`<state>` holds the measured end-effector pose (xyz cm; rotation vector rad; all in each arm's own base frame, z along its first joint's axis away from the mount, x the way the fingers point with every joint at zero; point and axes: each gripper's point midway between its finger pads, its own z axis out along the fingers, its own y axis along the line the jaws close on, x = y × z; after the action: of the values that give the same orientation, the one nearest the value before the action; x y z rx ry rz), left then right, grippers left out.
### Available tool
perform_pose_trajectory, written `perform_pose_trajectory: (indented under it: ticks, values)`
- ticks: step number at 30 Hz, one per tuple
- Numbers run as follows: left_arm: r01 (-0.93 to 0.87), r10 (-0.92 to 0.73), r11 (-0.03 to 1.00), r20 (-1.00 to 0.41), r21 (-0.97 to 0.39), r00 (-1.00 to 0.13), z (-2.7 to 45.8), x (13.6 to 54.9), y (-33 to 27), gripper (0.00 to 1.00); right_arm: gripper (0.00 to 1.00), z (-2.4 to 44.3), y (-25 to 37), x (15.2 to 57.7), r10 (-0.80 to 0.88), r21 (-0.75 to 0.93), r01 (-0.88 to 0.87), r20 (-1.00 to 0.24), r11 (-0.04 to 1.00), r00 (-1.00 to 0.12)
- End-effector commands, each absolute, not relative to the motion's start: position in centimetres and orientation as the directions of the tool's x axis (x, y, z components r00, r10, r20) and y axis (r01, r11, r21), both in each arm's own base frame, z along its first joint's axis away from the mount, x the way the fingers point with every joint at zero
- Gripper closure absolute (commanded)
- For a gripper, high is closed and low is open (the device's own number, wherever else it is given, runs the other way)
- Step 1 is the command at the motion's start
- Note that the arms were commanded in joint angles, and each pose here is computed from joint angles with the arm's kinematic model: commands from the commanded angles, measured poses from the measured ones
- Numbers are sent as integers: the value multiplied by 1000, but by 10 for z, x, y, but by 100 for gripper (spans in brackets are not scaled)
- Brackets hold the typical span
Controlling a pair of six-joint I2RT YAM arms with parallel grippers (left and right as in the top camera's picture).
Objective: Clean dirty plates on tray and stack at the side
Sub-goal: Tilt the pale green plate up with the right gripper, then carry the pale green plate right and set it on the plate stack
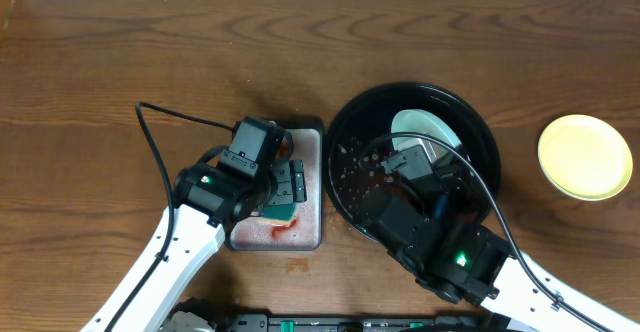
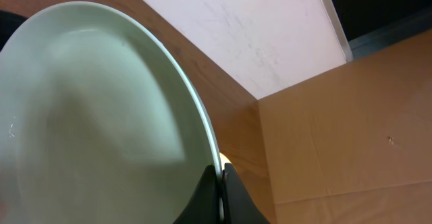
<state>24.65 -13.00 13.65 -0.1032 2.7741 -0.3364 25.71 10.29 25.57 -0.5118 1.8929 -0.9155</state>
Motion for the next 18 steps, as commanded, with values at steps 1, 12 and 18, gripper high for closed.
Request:
perform_pose_trajectory:
  ticks: [1, 12, 18]
  values:
    - [-33, -125, 965, -346, -260, -930, 147, 252, -132, 16, 99, 264, 100, 256, -668, -774, 68, -584, 630, -461]
    - [-34, -126, 965, -346, -260, -930, 147, 252, -131, 16, 99, 263, 99, 257, -644, -753, 84, -610, 653, -462]
    - [-34, -126, 965, -346, -260, -930, 147, 252, -131, 16, 99, 232, 91, 265, -456, -582, 57, -690, 811, -562]
